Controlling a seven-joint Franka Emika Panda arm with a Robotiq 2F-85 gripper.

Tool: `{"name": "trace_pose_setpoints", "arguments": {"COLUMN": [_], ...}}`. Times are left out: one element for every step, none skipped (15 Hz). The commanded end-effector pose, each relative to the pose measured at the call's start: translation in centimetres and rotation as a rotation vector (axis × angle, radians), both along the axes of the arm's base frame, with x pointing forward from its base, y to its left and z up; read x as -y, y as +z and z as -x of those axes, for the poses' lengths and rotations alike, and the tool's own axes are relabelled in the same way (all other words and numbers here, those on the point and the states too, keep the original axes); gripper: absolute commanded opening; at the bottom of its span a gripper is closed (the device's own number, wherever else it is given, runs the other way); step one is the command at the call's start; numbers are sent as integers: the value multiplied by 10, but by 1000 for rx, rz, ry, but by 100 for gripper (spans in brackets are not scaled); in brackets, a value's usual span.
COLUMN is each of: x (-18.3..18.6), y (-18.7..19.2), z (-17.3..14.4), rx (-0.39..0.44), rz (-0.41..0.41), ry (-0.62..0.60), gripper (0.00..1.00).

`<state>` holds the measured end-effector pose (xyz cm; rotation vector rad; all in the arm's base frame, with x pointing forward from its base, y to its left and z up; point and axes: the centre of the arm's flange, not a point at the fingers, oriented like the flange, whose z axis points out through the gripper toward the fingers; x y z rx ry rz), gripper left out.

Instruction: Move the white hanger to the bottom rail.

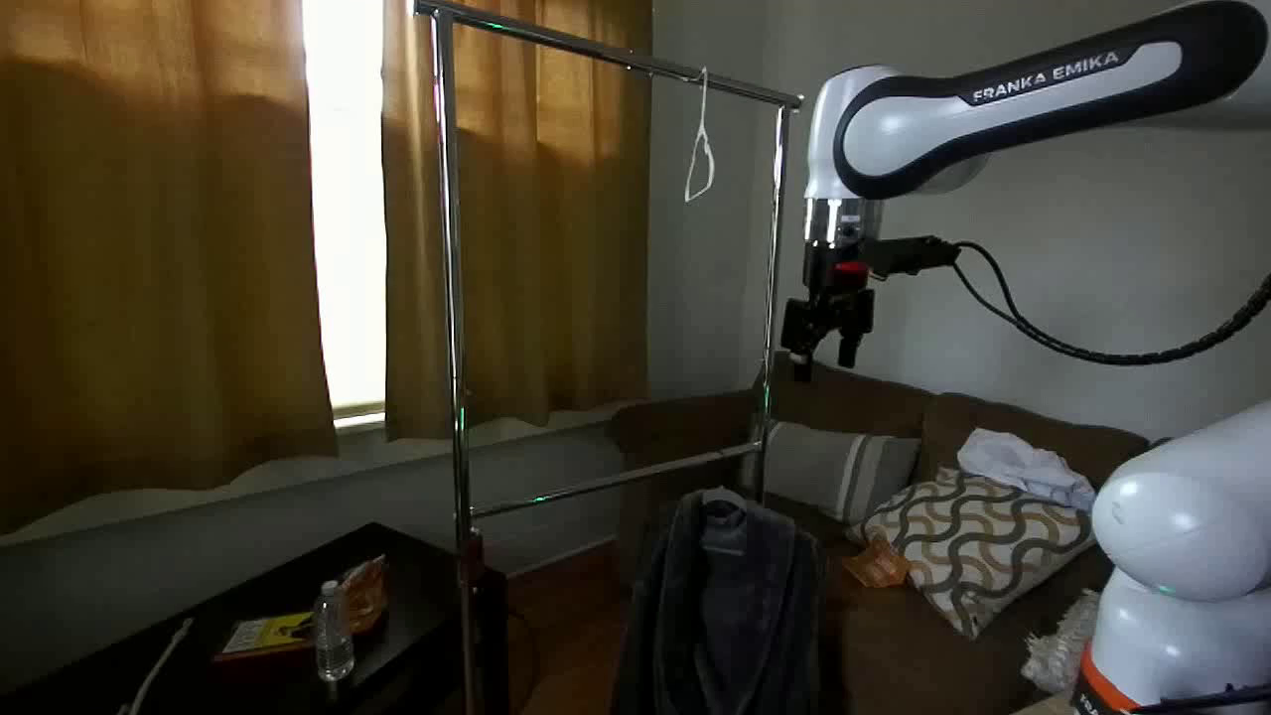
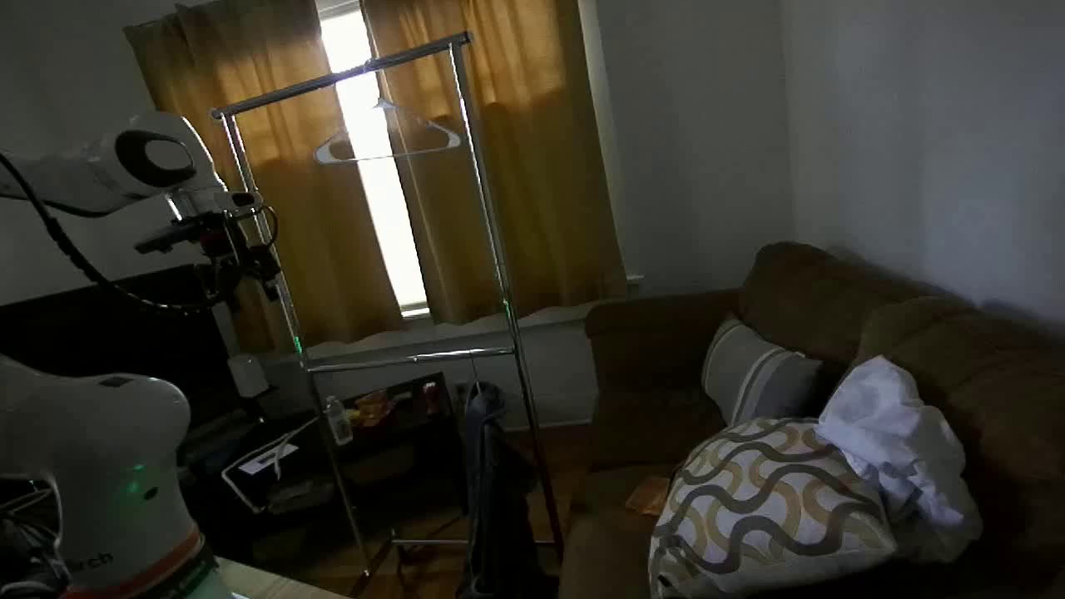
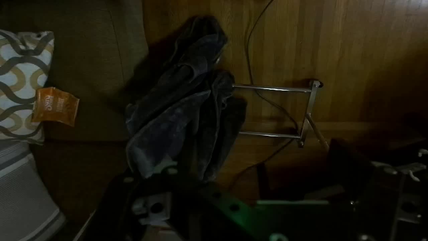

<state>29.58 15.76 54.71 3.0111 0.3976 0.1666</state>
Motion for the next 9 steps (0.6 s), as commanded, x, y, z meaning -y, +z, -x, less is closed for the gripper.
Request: {"name": "trace_pose_setpoints", "arguments": {"x": [0, 0, 0, 0, 0, 0, 0, 4, 8], "y": [0, 0, 0, 0, 0, 0, 0, 7, 12], "z": [0, 0, 0, 0, 0, 0, 0, -2, -4], "rx": [0, 1, 1, 1, 1, 1, 1, 19, 35], "rz": [0, 0, 0, 0, 0, 0, 0, 4, 8], "ry": [0, 0, 0, 0, 0, 0, 0, -51, -83], "gripper": [100, 100, 100, 100, 100, 100, 100, 100, 100]}}
